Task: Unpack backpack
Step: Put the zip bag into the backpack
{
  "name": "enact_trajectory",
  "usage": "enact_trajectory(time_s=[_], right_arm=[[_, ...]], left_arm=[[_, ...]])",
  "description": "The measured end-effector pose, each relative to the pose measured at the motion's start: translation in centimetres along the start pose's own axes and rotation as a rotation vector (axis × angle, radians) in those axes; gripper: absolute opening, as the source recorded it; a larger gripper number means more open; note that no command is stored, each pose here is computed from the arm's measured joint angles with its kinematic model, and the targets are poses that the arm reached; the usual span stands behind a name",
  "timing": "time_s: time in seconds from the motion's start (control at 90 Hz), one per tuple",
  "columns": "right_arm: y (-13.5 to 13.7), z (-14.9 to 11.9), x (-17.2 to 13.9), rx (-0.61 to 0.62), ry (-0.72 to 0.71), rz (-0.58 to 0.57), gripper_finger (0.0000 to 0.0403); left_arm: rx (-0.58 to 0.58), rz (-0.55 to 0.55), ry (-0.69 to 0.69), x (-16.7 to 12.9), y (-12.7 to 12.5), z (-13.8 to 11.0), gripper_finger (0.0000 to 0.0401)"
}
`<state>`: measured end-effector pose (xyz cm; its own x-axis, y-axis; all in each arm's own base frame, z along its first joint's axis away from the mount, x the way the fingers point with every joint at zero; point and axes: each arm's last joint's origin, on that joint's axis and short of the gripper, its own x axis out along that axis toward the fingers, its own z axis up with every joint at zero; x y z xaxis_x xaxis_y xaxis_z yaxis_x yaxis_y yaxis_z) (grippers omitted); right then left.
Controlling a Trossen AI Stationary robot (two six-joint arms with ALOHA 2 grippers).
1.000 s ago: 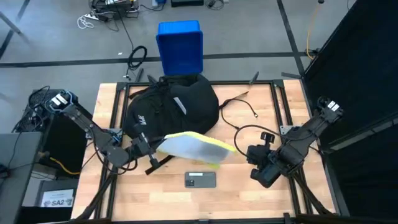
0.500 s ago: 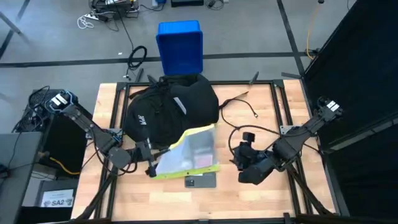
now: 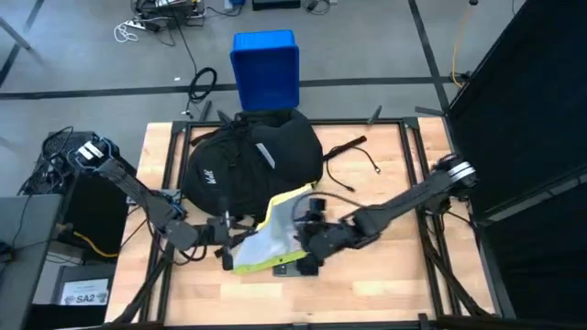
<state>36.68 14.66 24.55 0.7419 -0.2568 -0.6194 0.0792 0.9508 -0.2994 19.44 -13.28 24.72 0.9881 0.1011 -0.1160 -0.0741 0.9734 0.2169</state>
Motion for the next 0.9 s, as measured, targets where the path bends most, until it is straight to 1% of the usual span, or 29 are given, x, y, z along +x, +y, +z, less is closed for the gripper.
enact_trajectory(time_s=[0.078, 0.2, 0.267, 0.356, 0.456, 0.556, 0.656, 0.8, 0.9], right_arm=[[0.6, -0.9, 3.1, 0.000, 0.027, 0.003, 0.0184], [0.9, -3.0, 7.1, -0.008, 0.118, -0.013, 0.0174], [0.6, -3.8, 8.3, 0.008, 0.169, -0.040, 0.0168], [0.2, -4.9, 8.9, 0.045, 0.250, -0.073, 0.0159], [-0.3, -5.8, 8.6, 0.069, 0.343, -0.108, 0.0148], [-0.1, -6.4, 7.4, 0.057, 0.419, -0.122, 0.0134], [0.6, -7.2, 5.7, 0.049, 0.512, -0.125, 0.0120], [1.9, -9.0, 2.6, 0.017, 0.689, -0.183, 0.0102], [2.8, -10.4, 0.0, -0.004, 0.811, -0.278, 0.0093]], left_arm=[[-0.011, -0.023, -0.011, 0.4, 0.0, 0.0, 0.0000], [-0.019, -0.005, -0.013, 0.7, 0.3, 0.0, 0.0000], [-0.009, 0.004, -0.006, 0.8, 0.4, -0.2, 0.0001], [0.008, 0.003, -0.015, 0.8, 0.4, -0.1, 0.0012], [0.036, 0.002, -0.027, 0.7, 0.4, 0.2, 0.0042], [0.071, 0.005, -0.020, 0.8, 0.4, 0.1, 0.0083], [0.076, 0.010, -0.020, 0.7, 0.4, 0.1, 0.0128], [0.083, 0.091, -0.006, 0.5, 0.4, 0.1, 0.0177], [0.114, 0.144, 0.023, 0.3, 0.4, -0.1, 0.0194]])
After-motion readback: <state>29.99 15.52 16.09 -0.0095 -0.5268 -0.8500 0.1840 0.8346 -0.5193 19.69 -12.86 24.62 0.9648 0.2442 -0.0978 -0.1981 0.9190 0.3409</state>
